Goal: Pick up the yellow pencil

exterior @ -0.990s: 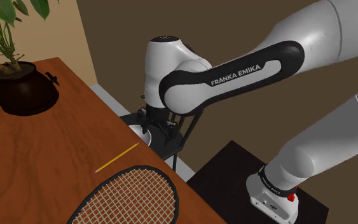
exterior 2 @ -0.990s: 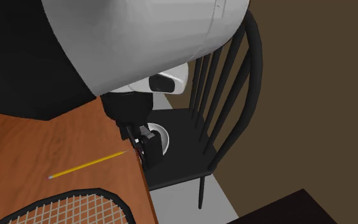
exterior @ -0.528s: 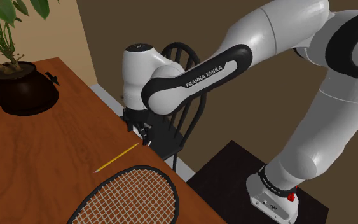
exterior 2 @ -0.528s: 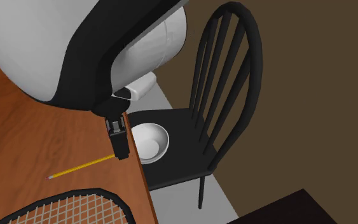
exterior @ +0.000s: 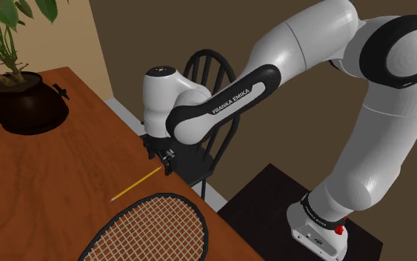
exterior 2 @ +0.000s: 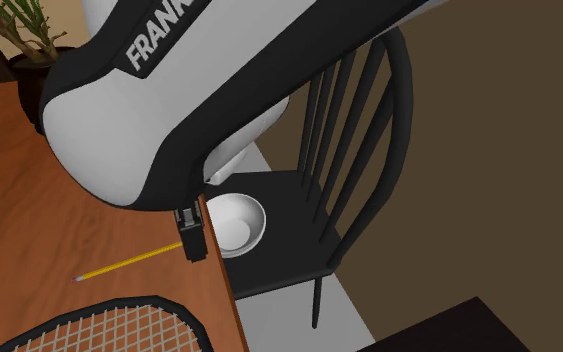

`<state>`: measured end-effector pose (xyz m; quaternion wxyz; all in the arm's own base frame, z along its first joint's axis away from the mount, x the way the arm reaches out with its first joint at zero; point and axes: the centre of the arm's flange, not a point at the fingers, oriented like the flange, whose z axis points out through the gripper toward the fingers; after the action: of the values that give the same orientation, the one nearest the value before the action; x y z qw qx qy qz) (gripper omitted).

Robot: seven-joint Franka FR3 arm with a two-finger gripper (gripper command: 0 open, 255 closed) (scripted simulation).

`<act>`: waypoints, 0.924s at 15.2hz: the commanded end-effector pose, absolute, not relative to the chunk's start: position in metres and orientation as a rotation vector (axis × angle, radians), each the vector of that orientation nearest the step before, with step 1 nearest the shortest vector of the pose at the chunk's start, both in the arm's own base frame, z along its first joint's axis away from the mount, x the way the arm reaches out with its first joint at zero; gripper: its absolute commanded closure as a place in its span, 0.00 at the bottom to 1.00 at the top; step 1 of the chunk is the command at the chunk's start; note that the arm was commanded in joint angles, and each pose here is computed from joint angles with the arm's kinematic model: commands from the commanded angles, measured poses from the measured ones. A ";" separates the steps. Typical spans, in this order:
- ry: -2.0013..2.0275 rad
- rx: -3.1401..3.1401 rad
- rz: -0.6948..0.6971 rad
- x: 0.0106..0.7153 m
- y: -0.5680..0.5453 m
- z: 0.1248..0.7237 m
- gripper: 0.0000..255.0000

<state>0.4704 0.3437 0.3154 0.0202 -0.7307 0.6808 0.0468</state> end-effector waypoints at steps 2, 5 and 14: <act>2.111 -2.266 0.145 0.470 0.343 0.314 1.00; 2.112 -2.266 0.145 0.471 0.343 0.314 1.00; 2.111 -2.266 0.145 0.470 0.344 0.334 1.00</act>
<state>0.4714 0.3434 0.3299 0.0208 -0.7306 0.6809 0.0465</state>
